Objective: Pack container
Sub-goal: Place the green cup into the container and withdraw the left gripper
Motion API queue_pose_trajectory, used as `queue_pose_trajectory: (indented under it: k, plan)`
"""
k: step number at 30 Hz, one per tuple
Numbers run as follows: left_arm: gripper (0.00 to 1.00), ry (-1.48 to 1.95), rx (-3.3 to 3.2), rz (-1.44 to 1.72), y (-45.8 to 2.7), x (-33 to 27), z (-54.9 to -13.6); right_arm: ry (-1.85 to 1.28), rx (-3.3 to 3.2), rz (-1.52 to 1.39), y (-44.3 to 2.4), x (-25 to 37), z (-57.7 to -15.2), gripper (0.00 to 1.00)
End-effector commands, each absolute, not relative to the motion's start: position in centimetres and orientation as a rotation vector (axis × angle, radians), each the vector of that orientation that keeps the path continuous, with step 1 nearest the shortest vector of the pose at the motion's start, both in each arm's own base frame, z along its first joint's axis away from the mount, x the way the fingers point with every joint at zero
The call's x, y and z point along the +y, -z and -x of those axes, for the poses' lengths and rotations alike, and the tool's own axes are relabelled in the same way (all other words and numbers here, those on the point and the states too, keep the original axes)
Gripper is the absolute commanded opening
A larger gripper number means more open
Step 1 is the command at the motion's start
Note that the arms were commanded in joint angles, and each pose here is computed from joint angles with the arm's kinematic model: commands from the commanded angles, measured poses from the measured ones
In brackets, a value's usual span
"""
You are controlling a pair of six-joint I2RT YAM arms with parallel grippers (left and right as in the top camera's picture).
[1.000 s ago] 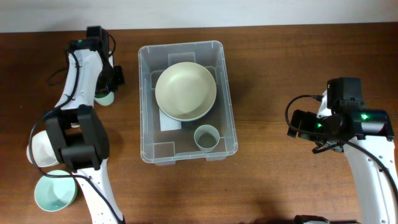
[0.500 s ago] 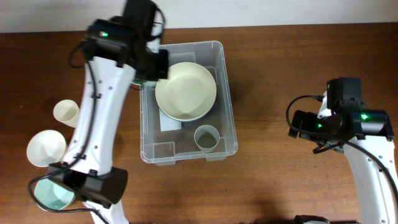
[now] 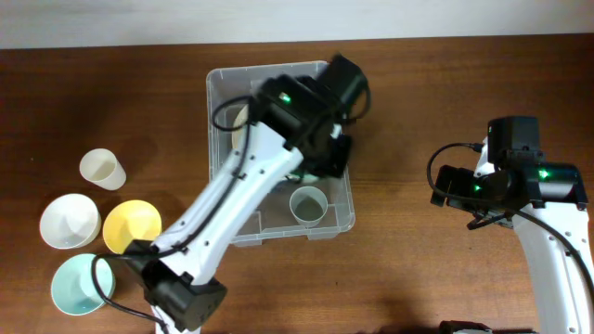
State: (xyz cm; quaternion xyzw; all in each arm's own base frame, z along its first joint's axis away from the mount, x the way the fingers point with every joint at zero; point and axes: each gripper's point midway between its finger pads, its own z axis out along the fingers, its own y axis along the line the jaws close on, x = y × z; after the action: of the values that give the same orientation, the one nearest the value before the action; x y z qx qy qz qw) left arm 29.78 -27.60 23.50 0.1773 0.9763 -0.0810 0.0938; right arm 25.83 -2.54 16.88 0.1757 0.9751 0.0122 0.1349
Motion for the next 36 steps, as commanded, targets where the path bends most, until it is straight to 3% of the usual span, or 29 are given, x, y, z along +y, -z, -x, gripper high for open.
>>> queue_pose_trajectory:
  k: [1,12,13,14,15,22,26,29,33,36]
  plan:
    - [0.01,0.152,2.973,-0.492,-20.7,-27.7,-28.4,-0.020,2.829,-0.494,-16.9,-2.5,-25.8,0.99]
    - [0.01,0.147,3.070,-0.534,-15.2,-28.6,-26.6,-0.025,2.831,-0.493,-16.9,-2.5,-25.8,0.99]
    - [0.06,0.153,3.064,-0.534,-15.2,-28.7,-26.7,-0.025,2.831,-0.493,-16.9,-2.5,-25.8,0.99]
    - [0.17,0.156,3.061,-0.534,-15.2,-28.8,-26.8,-0.025,2.831,-0.493,-16.9,-2.5,-25.8,0.99]
    - [0.37,0.156,3.061,-0.534,-15.2,-28.8,-26.8,-0.025,2.831,-0.493,-16.9,-2.5,-25.8,0.99]
    - [0.46,0.142,3.017,-0.521,-16.3,-28.2,-28.1,-0.025,2.831,-0.493,-16.9,-2.5,-25.8,0.99]
    - [0.46,0.015,2.885,-0.379,-20.7,-24.3,-31.5,-0.025,2.831,-0.493,-16.9,-2.5,-25.8,0.99]
    - [0.48,-0.029,2.739,-0.138,-26.3,-18.1,-34.8,-0.025,2.831,-0.493,-16.9,-2.5,-25.8,0.99]
    - [0.67,-0.047,2.620,0.305,-30.4,-7.4,-36.6,-0.025,2.830,-0.493,-16.9,-2.5,-25.8,0.99]
    - [0.80,-0.107,2.575,0.566,-30.8,0.1,-36.9,-0.025,2.830,-0.493,-16.9,-2.5,-25.8,0.99]
